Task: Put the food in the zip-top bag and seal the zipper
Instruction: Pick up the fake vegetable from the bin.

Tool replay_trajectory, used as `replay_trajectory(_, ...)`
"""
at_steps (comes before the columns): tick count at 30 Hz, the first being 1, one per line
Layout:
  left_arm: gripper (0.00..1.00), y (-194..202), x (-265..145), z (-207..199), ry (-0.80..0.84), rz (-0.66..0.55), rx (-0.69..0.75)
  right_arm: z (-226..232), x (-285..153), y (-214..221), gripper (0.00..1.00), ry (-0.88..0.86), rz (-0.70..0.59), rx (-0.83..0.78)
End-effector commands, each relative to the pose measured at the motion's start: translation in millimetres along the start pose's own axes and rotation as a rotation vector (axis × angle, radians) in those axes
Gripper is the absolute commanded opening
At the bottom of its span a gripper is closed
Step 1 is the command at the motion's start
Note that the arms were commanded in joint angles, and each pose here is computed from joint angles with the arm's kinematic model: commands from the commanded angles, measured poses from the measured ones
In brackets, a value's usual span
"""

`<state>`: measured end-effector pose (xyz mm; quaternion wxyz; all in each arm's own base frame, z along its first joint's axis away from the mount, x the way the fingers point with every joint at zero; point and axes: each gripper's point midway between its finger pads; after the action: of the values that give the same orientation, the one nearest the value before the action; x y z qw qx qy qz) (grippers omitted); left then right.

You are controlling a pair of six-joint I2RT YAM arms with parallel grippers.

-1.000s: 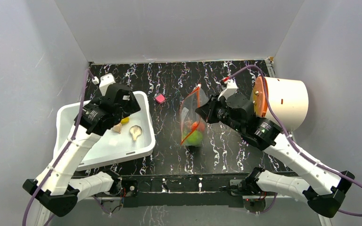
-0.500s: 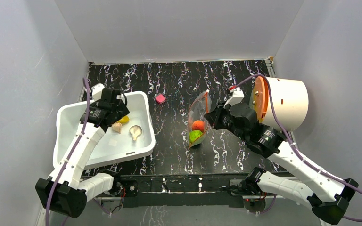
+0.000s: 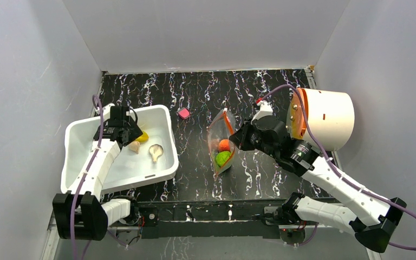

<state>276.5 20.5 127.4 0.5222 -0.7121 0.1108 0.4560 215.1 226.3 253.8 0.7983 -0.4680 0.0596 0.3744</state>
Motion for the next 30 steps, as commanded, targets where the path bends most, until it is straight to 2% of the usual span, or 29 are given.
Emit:
replay_trajectory(1, 0.64, -1, 16, 1, 0.037, 0.029, 0.006, 11, -3, -13, 0.00, -0.021, -0.036, 0.053)
replay_trajectory(10, 0.59, 20, 36, -7, 0.114, 0.139, 0.006, 26, 5, -22, 0.00, -0.033, -0.023, 0.057)
replay_trajectory(25, 0.60, 37, 62, 2, 0.039, 0.234, 0.089, 21, 6, -16, 0.00, -0.040, -0.033, 0.101)
replay_trajectory(30, 0.61, 41, 65, 3, 0.042, 0.249, 0.082, 28, 10, -10, 0.00, -0.067, 0.001, 0.110)
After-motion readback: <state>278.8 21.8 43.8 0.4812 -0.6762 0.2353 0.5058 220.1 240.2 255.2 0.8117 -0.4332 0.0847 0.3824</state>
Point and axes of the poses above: each gripper's point midway between its finger pads, its own x axis out along the fingers, its own z axis along the line the jaws close on, y = z × x, and after that the axes turned 4 degrees about x, right-handed
